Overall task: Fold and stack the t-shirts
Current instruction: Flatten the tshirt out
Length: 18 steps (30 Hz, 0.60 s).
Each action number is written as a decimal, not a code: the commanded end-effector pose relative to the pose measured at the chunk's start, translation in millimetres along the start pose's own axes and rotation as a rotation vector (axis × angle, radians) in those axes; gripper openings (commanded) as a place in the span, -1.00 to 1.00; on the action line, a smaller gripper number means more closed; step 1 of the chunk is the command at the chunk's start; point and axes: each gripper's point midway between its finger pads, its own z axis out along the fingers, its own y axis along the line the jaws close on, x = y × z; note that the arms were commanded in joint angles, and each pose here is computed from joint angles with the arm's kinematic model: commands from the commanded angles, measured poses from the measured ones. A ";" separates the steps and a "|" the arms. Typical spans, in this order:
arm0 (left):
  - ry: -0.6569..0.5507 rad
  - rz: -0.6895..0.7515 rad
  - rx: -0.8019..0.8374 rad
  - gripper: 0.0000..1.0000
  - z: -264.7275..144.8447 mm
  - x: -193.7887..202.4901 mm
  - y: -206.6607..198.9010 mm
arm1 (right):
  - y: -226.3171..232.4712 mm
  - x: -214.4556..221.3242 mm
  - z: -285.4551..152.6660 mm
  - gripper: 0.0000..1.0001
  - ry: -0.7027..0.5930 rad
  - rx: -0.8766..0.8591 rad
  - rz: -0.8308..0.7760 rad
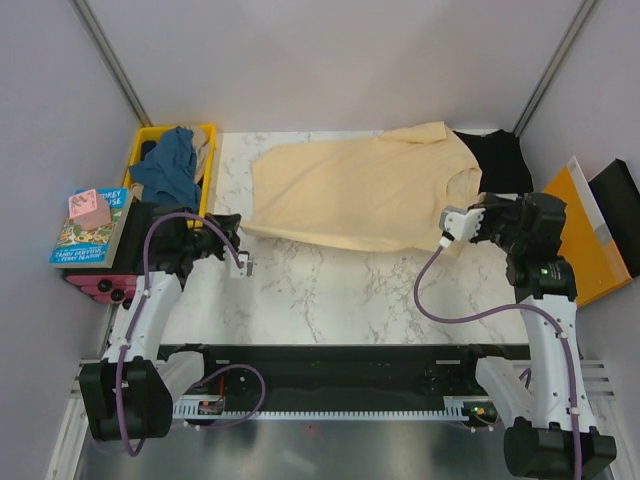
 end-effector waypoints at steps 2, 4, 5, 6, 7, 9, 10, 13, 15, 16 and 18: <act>-0.097 -0.099 0.223 -0.96 -7.8 -33.3 -66.8 | 108.0 -28.1 -36.1 -1.00 -0.114 -0.501 0.047; -0.086 -0.100 0.258 -0.96 -10.7 -33.2 -73.9 | 131.4 -28.0 -51.8 -1.00 -0.108 -0.631 0.046; -0.091 -0.120 0.280 -0.96 -12.9 -36.0 -79.5 | 140.2 -27.7 -57.7 -1.00 -0.109 -0.681 0.036; -0.086 -0.124 0.290 -0.96 -14.4 -35.5 -79.4 | 153.9 -28.6 -66.6 -1.00 -0.109 -0.753 0.049; -0.091 -0.117 0.309 -0.96 -15.3 -36.2 -81.8 | 160.0 -26.0 -71.4 -1.00 -0.101 -0.790 0.034; -0.099 -0.161 0.360 -0.96 -22.2 -41.8 -86.5 | 172.7 -29.2 -83.5 -1.00 -0.109 -0.865 0.050; -0.112 -0.170 0.390 -0.96 -24.8 -45.0 -90.1 | 176.8 -30.0 -88.1 -1.00 -0.114 -0.890 0.049; -0.151 -0.216 0.498 -0.96 -41.4 -60.6 -99.6 | 182.4 -33.5 -97.4 -1.00 -0.132 -0.926 0.033; -0.182 -0.246 0.588 -0.96 -54.5 -72.9 -111.5 | 185.5 -31.1 -100.2 -1.00 -0.122 -0.931 0.014; -0.186 -0.251 0.609 -0.96 -57.4 -75.1 -115.0 | 184.9 -30.2 -100.8 -1.00 -0.118 -0.929 0.003; -0.188 -0.265 0.654 -0.97 -63.9 -79.6 -124.4 | 187.8 -24.1 -101.7 -1.00 -0.100 -0.953 -0.029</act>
